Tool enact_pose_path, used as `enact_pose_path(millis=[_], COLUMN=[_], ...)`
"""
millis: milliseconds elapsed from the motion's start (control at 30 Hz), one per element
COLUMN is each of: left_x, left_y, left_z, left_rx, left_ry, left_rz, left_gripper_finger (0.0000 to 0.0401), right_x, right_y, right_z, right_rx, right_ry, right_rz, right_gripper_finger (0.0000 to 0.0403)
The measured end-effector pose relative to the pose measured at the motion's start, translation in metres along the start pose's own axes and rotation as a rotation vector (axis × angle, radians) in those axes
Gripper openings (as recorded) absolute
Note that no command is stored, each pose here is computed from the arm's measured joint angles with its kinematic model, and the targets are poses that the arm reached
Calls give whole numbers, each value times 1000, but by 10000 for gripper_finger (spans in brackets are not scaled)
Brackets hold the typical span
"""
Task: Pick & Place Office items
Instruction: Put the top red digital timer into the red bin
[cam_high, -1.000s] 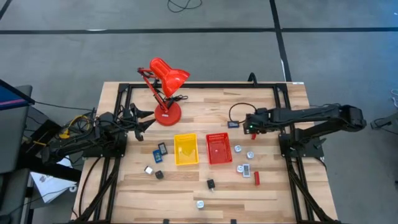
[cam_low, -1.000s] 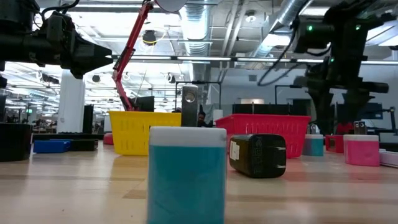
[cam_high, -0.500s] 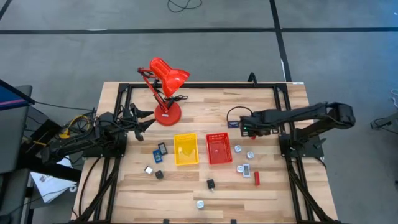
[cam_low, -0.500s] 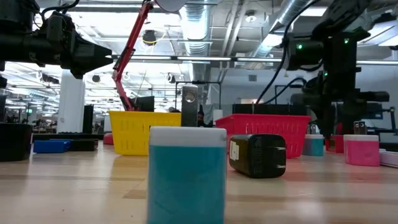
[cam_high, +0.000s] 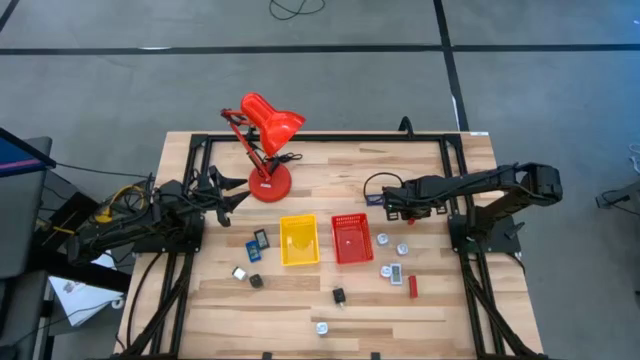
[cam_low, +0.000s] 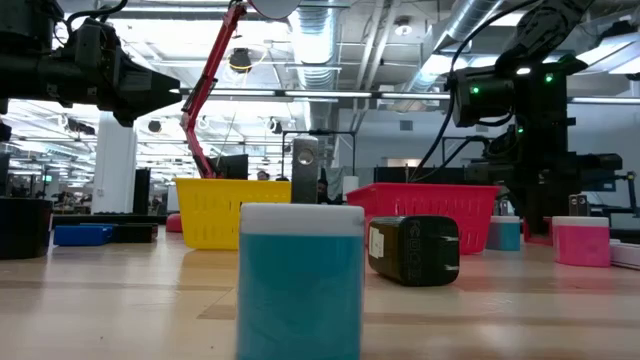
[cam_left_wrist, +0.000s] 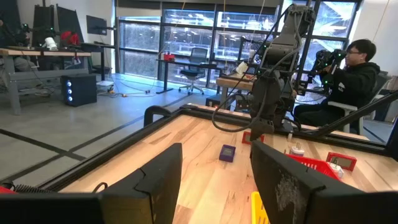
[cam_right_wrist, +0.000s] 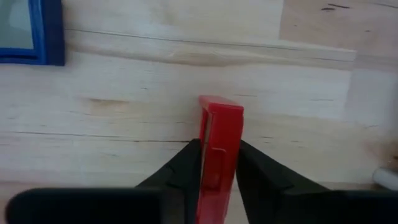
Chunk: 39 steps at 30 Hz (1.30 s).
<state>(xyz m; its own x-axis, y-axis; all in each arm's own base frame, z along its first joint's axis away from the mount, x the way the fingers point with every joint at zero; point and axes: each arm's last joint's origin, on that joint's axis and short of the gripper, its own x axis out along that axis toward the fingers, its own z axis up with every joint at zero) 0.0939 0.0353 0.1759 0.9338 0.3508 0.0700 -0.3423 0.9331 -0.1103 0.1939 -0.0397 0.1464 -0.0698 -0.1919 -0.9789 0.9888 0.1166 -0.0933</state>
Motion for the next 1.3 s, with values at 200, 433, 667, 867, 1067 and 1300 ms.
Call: enact_pose_path(millis=[200,433,667,867,1067,1300], left_x=[0,0,0,0,0,0], left_y=[0,0,0,0,0,0], left_z=[0,0,1,1,2,2], left_rx=[0,0,0,0,0,0], left_ry=[0,0,-9,-14,-19,-20], left_rz=[0,0,-1,-2,-2,-2], left_gripper_finger=[186,186,186,186,186,186], right_x=[0,-16,-63,-106,-119,-99], right_y=[0,0,23,58,102,147], right_z=[0,5,12,15,4,-13], right_rx=[-49,-186,-492,-688,-999,-1210], right_ry=[0,-18,-170,-293,-351,-248], right_rz=[-1,49,261,370,364,375], right_gripper_finger=[58,58,57,56,56,56])
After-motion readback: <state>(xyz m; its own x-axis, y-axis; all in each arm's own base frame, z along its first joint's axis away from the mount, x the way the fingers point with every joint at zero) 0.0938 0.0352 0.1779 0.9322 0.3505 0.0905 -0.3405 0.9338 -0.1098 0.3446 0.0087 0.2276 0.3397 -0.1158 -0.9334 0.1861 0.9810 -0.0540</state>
